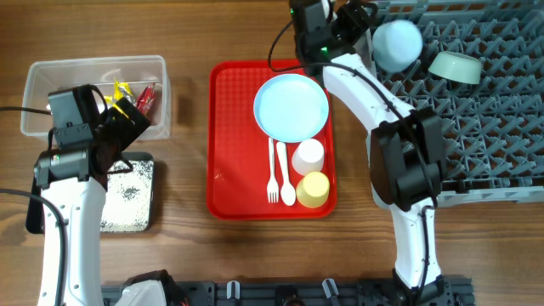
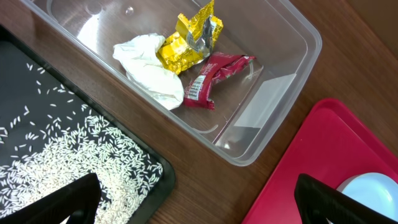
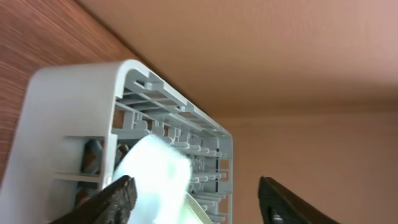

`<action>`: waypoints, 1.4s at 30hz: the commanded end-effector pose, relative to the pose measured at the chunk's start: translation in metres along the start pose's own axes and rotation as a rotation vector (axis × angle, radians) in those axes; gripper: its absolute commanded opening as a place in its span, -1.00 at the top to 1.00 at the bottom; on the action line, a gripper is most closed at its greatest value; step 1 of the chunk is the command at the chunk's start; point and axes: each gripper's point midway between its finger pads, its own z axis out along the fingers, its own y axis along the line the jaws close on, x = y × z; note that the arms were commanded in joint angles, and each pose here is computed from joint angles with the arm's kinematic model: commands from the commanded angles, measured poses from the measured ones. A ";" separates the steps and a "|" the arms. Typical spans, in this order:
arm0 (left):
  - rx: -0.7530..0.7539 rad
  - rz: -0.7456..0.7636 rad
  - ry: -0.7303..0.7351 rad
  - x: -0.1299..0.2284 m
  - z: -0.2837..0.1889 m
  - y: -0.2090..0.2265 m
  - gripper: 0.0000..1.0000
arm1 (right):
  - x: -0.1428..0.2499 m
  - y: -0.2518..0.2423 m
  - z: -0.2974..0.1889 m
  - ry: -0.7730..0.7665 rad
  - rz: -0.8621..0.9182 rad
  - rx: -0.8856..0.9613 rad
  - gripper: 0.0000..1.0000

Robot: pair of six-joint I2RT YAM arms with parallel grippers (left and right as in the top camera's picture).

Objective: Sort waste into correct bins and load items into the dishwasher rack
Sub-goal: 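Place the light-blue bowl upside down in the dish rack's back row, then reach the right gripper to the light-blue plate's edge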

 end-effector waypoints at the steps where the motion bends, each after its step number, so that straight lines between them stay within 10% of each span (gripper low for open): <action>1: -0.007 -0.004 -0.020 -0.007 -0.002 0.000 -1.00 | 0.006 0.004 0.001 0.039 0.061 0.044 -0.58; 19: -0.007 -0.004 -0.020 -0.007 -0.002 0.000 -1.00 | 0.017 -0.127 -0.053 -0.071 0.544 0.018 -0.92; 42: -0.007 -0.004 -0.020 -0.007 -0.002 0.000 -1.00 | 0.077 -0.023 -0.204 0.023 0.519 -1.303 -0.39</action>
